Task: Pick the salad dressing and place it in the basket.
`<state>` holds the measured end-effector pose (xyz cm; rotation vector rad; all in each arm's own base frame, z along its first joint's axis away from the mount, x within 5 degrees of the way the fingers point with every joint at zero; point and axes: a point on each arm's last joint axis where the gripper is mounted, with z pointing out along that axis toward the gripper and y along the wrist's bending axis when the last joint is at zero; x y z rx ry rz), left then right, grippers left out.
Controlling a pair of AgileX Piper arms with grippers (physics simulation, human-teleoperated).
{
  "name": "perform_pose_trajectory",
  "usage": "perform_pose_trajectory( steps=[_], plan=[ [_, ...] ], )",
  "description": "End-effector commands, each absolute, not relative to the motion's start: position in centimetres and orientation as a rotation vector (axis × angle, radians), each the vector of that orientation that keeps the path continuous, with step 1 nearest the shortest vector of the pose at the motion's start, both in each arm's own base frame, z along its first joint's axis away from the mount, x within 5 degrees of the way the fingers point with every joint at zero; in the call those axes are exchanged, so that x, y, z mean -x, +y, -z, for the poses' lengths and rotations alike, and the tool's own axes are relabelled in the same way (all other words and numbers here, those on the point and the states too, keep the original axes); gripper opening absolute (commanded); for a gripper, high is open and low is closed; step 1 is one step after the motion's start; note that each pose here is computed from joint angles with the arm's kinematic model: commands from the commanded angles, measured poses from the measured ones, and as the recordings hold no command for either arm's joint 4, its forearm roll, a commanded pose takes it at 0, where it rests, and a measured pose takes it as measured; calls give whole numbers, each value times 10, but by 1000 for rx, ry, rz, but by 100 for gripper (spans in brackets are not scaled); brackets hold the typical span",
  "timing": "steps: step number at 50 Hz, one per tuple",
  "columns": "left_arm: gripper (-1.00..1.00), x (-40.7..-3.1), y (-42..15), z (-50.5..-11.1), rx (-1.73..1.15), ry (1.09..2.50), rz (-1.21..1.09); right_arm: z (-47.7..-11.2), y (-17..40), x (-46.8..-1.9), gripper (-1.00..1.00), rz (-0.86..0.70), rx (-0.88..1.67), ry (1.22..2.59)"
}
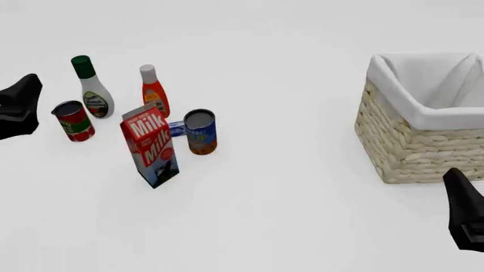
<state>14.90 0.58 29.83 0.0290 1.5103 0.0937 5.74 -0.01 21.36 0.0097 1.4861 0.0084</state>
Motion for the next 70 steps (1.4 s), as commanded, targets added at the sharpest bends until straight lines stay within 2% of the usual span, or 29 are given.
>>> perform_pose_trajectory(
  steps=[1,33,51,70],
  plan=[
    [100,-195,11,-323,-16,1524,-106,-213,0,-57,100,-14,-7,1487],
    [100,-348,46,-334,49,1693,-152,-214,1,-57,100,-23,8,1491],
    [100,-404,69,-332,80,1759,-180,-212,1,-57,100,-29,4,1499],
    [100,-452,82,-308,127,1855,-156,-212,2,-57,100,-45,21,1505]
  ],
)
